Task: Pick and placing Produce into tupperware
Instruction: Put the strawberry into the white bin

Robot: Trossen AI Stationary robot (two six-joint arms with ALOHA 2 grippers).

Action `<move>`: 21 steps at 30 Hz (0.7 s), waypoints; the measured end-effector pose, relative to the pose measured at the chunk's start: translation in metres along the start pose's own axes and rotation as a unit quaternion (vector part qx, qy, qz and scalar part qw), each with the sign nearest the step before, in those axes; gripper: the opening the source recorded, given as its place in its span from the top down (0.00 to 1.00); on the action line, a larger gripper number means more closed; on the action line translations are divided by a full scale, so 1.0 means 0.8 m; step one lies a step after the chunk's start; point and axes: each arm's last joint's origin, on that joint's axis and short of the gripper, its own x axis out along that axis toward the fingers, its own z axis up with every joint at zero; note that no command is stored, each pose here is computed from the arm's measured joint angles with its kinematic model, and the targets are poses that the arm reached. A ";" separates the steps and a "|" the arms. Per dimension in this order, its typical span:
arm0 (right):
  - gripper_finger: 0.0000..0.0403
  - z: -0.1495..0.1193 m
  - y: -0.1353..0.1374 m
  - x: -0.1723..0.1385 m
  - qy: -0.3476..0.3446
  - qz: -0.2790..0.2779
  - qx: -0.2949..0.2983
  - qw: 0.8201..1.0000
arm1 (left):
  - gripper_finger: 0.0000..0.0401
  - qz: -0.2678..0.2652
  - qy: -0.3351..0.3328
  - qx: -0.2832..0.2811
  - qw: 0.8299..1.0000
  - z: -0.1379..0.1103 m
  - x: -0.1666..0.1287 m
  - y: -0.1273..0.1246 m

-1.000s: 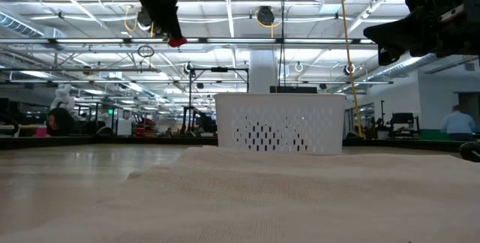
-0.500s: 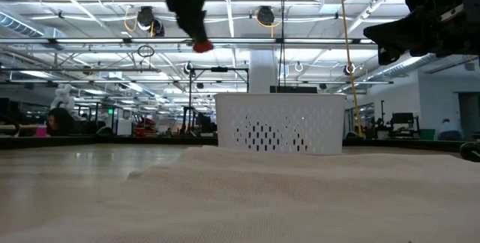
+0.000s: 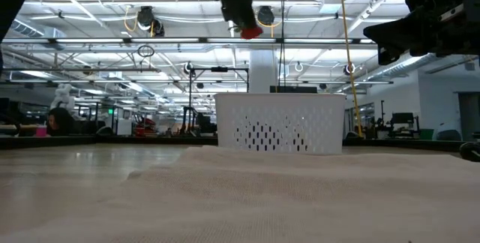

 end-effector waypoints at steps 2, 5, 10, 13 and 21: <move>1.00 0.000 0.000 0.000 0.000 0.000 0.000 1.000 | 0.68 -0.002 0.000 0.005 1.000 0.008 0.004 -0.002; 1.00 0.000 0.000 0.000 0.000 0.000 0.000 1.000 | 0.68 -0.016 0.012 0.024 1.000 0.015 0.017 -0.013; 1.00 0.000 0.000 0.000 0.000 0.000 0.000 1.000 | 0.68 -0.042 0.033 0.069 0.996 0.017 0.045 -0.038; 1.00 0.000 0.000 0.000 0.000 0.000 0.001 1.000 | 0.68 -0.044 0.040 0.085 0.995 0.017 0.058 -0.046; 1.00 0.000 0.000 0.000 0.000 0.000 0.001 1.000 | 0.68 -0.037 0.000 0.102 0.994 0.022 0.078 -0.045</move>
